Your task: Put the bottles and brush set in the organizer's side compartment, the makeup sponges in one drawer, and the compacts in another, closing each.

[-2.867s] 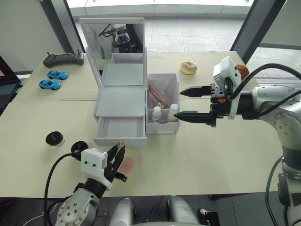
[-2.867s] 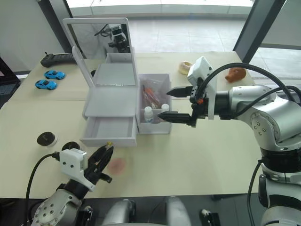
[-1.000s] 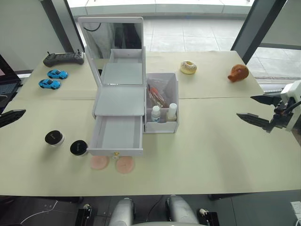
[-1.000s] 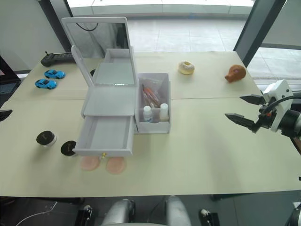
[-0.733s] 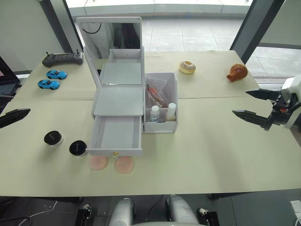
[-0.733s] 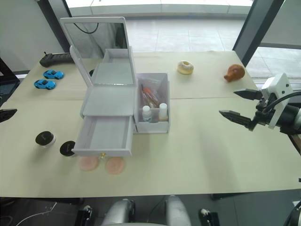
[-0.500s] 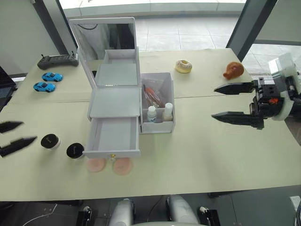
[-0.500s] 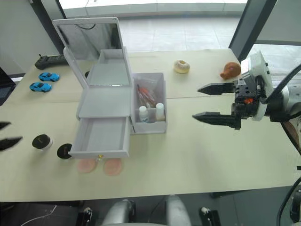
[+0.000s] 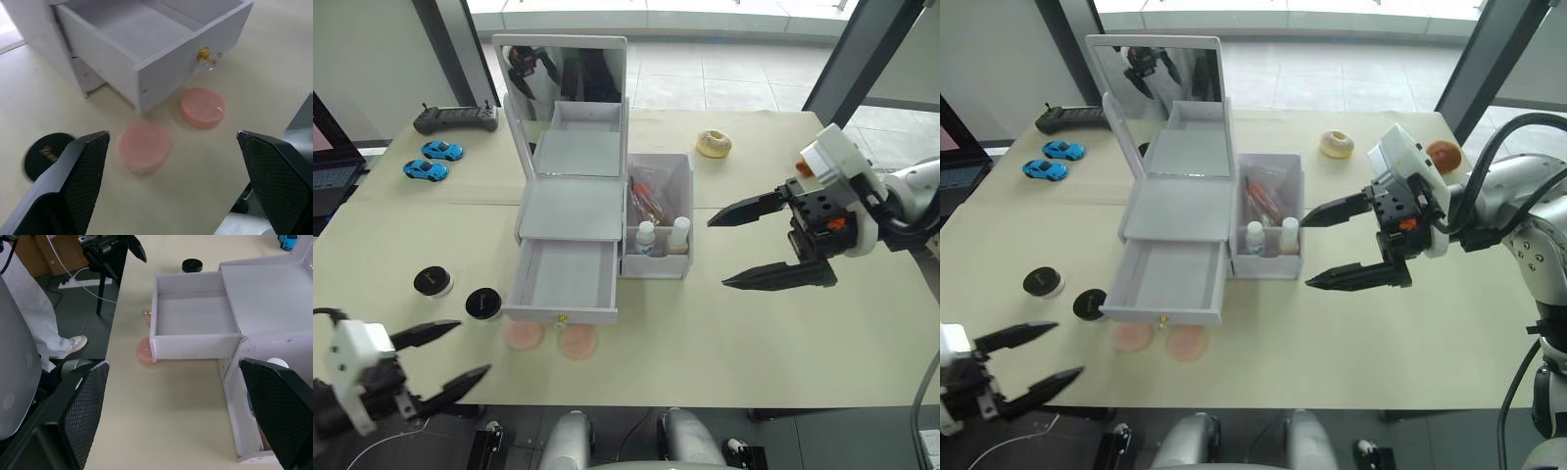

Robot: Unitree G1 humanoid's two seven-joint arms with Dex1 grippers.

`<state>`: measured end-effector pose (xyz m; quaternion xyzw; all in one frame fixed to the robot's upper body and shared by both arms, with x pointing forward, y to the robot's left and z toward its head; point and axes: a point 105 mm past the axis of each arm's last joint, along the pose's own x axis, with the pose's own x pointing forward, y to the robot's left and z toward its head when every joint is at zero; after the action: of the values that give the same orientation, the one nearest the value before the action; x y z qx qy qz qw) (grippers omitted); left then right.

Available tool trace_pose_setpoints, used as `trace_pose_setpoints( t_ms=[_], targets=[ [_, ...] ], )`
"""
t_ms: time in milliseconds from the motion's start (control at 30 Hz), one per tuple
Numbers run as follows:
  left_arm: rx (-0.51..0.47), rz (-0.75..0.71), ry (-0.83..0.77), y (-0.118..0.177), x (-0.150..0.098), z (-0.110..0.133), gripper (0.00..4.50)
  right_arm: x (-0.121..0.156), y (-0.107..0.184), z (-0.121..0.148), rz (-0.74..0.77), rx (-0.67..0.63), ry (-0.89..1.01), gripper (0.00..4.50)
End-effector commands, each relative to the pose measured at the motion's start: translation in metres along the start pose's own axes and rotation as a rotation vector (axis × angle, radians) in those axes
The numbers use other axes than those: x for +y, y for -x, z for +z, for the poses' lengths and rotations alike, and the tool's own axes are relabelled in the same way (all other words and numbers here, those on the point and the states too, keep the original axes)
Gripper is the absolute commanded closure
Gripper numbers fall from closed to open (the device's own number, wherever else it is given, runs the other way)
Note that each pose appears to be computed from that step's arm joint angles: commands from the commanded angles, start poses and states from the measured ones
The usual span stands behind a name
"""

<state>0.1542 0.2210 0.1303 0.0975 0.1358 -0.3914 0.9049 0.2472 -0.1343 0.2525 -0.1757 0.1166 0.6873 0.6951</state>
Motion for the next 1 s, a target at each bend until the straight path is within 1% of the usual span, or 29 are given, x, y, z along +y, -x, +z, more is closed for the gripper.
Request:
trace_pose_setpoints(
  t_ms=[33,133,233,367,467,533,667,800,900,1000],
  targets=[
    [-0.004,-0.031,0.020,-0.021,-0.016,-0.001,0.02,0.007,0.007,0.007,-0.034,0.005,0.024,0.00],
    [0.014,-0.026,0.006,-0.036,-0.020,-0.008,0.02,0.011,0.010,-0.003,-0.070,0.038,-0.005,0.00],
    [-0.001,-0.004,-0.003,-0.049,-0.019,-0.014,0.02,0.016,0.012,-0.017,-0.096,0.061,-0.011,0.00],
    [-0.010,-0.001,0.009,-0.068,-0.020,-0.028,0.02,0.023,0.017,-0.021,-0.135,0.017,-0.020,0.00],
    [0.001,0.029,-0.016,-0.079,-0.018,-0.039,0.02,0.017,0.018,-0.025,-0.223,-0.006,0.032,0.00],
    [-0.007,0.038,-0.026,-0.085,-0.017,-0.044,0.02,0.021,0.016,-0.034,-0.237,0.001,0.022,0.00],
    [-0.054,0.056,-0.056,-0.099,-0.015,-0.043,0.02,0.030,0.013,-0.061,-0.253,0.007,-0.046,0.00],
    [-0.081,0.064,-0.024,-0.110,-0.015,-0.042,0.02,0.035,0.014,-0.078,-0.276,0.009,-0.095,0.00],
    [-0.073,0.072,-0.034,-0.113,-0.013,-0.043,0.02,0.037,0.014,-0.087,-0.294,0.014,-0.107,0.00],
    [-0.066,0.070,-0.062,-0.114,-0.013,-0.040,0.02,0.038,0.012,-0.086,-0.307,0.000,-0.080,0.00]
  ],
)
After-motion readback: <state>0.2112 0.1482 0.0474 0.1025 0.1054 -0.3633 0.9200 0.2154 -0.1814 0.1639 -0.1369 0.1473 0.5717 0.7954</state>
